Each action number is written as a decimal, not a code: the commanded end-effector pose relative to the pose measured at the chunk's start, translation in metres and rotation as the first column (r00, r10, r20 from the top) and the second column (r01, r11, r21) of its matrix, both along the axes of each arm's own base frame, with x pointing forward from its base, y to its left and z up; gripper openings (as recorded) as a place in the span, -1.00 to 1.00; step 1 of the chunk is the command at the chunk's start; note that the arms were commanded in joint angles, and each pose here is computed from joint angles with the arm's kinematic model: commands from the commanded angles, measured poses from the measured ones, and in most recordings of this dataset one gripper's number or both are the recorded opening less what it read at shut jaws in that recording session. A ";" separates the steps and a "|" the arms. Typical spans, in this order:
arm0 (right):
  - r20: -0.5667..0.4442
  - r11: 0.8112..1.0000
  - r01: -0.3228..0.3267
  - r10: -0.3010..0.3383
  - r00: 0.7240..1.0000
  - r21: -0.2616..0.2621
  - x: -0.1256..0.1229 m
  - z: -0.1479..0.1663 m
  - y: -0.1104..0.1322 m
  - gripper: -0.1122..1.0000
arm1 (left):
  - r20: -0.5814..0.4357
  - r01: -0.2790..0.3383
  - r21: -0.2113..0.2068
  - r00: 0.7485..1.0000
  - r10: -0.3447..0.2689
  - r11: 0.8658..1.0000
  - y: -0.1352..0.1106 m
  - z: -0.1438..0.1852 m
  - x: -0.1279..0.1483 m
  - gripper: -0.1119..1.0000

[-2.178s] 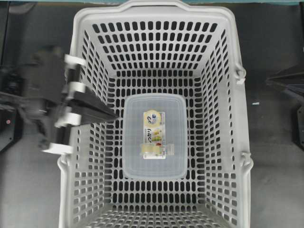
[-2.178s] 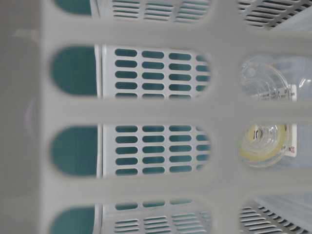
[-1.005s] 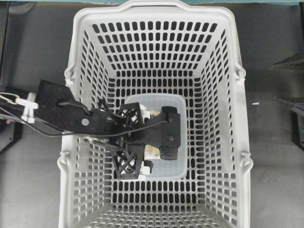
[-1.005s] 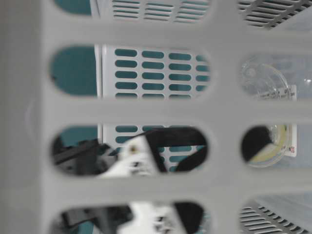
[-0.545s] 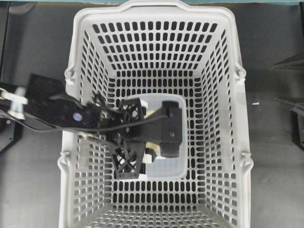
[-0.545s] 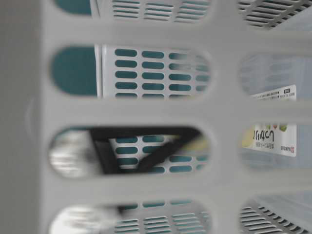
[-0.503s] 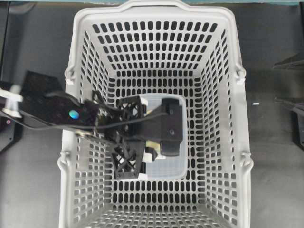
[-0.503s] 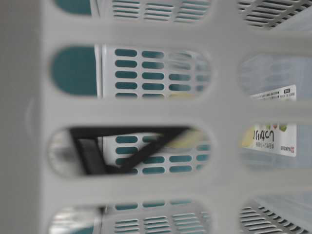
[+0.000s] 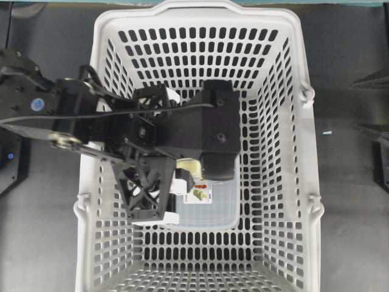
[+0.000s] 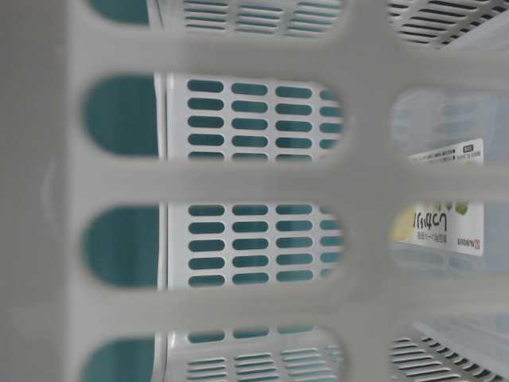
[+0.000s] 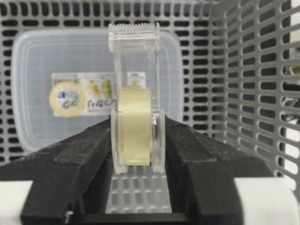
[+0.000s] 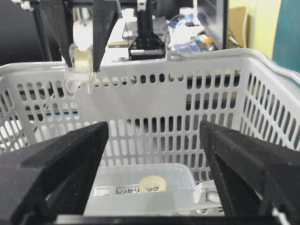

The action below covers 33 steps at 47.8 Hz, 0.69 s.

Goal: Pick up the tape dispenser from the shopping basket with the left arm.
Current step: 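Lift the gripped tape dispenser upward out of the basket with the left gripper, then hold the tape dispenser raised above the basket in the left gripper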

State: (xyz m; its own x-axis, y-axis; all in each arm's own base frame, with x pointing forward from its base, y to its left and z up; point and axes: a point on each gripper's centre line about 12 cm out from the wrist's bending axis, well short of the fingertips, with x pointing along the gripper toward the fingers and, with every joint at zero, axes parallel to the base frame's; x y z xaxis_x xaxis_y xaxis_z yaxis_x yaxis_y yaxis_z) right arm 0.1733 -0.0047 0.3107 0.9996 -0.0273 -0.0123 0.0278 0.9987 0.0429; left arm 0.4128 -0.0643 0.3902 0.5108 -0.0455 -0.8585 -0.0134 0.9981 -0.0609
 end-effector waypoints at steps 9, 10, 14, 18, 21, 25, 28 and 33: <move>0.014 1.000 -0.001 0.001 1.000 0.004 0.001 0.004 0.000 0.56 | 0.039 -0.001 -0.001 0.999 0.001 1.000 0.002 0.014 -0.002 -0.29; 0.014 1.000 -0.001 0.001 1.000 0.003 0.001 0.004 0.000 0.56 | 0.038 -0.002 -0.003 0.999 0.003 1.000 0.002 0.014 -0.002 -0.29; 0.015 1.000 -0.001 0.001 1.000 0.003 0.001 0.004 0.000 0.56 | 0.037 -0.001 -0.001 0.999 0.001 1.000 0.001 0.014 -0.002 -0.29; 0.017 1.000 -0.001 0.001 1.000 0.004 0.001 0.004 0.000 0.56 | 0.036 -0.001 -0.001 0.999 0.001 1.000 0.001 0.013 -0.002 -0.29; 0.019 1.000 -0.001 0.001 1.000 0.006 0.001 0.004 0.000 0.56 | 0.035 -0.002 -0.002 0.999 0.003 1.000 0.002 0.013 -0.001 -0.29; 0.022 1.000 -0.001 0.001 1.000 0.006 0.000 0.005 0.000 0.56 | 0.035 0.000 -0.001 0.999 0.000 1.000 0.001 0.013 -0.002 -0.29; 0.025 1.000 -0.001 0.001 1.000 0.005 0.000 0.005 0.000 0.55 | 0.035 -0.001 -0.001 0.999 0.001 1.000 0.002 0.013 -0.001 -0.29; 0.025 1.000 -0.001 0.001 1.000 0.007 0.000 0.005 0.000 0.56 | 0.036 0.000 0.000 0.999 0.000 1.000 0.001 0.013 -0.002 -0.29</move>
State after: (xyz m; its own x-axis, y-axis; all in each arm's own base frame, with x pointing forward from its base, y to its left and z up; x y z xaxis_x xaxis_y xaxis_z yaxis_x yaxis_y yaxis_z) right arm 0.1721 -0.0047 0.3116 0.9996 -0.0274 -0.0031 0.0275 0.9986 0.0460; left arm 0.4134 -0.0637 0.3888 0.5056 -0.0438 -0.8616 -0.0141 0.9982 -0.0591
